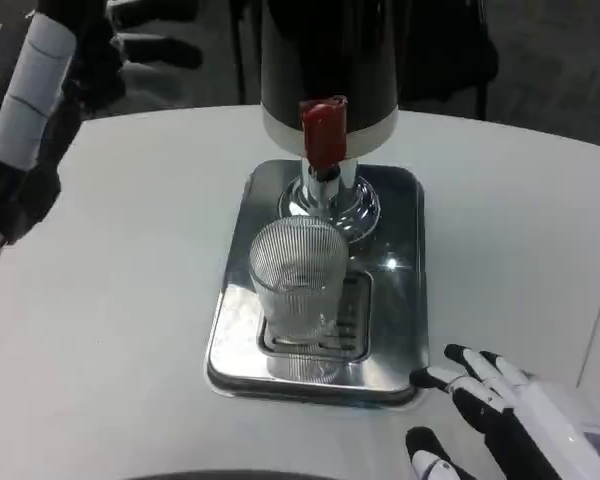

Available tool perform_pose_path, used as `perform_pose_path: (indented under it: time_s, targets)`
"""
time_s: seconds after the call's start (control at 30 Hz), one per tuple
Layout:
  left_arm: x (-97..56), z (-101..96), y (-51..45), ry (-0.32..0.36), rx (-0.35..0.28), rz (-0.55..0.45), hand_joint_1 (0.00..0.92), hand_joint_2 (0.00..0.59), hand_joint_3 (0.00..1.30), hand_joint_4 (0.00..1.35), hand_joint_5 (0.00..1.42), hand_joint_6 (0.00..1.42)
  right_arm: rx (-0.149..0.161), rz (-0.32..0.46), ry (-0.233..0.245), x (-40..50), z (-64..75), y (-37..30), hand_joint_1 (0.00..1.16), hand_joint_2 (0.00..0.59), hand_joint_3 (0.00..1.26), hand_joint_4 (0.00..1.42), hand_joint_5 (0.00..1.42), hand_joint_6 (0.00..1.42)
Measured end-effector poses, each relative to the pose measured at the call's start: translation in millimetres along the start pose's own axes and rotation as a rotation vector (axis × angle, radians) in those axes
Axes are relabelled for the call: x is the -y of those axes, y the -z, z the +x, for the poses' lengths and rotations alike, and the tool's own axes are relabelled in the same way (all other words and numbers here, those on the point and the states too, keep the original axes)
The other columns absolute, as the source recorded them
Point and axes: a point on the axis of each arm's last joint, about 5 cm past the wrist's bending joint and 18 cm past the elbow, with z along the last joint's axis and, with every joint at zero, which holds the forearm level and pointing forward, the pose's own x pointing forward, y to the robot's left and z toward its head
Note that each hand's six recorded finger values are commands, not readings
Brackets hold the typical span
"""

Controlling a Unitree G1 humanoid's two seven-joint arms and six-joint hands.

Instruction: Grasp the cup under the faucet to collect the drink, then remove the cup.

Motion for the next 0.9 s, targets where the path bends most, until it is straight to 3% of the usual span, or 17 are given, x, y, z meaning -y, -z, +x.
perform_pose_path:
  time_s: [0.2, 0.33, 0.67, 0.9]
  targets:
    - [-5.1, 25.9, -8.5, 0.223, -0.041, -0.077, 0.000, 0.085, 0.09, 0.01, 0.15, 0.25, 0.002, -0.003, 0.000, 0.1, 0.4, -0.3, 0.02, 0.488, 0.20, 0.03, 0.00, 0.00]
    - [-5.6, 41.6, -13.2, 0.306, -0.051, -0.084, 0.000, 0.085, 0.08, 0.00, 0.13, 0.23, 0.007, -0.005, 0.003, 0.6, 1.0, -0.7, 0.02, 0.488, 0.20, 0.03, 0.00, 0.00]
    - [-12.3, 60.7, -18.8, 0.386, -0.090, -0.008, 0.000, 0.081, 0.16, 0.08, 0.18, 0.26, -0.004, -0.004, -0.007, -0.4, -0.3, -0.1, 0.02, 0.488, 0.20, 0.04, 0.00, 0.00]
    - [-9.8, 61.0, -14.6, 0.400, -0.136, 0.013, 0.000, 0.080, 0.32, 0.30, 0.37, 0.37, -0.007, -0.002, -0.008, -0.4, -0.7, 0.4, 0.02, 0.488, 0.20, 0.04, 0.00, 0.00]
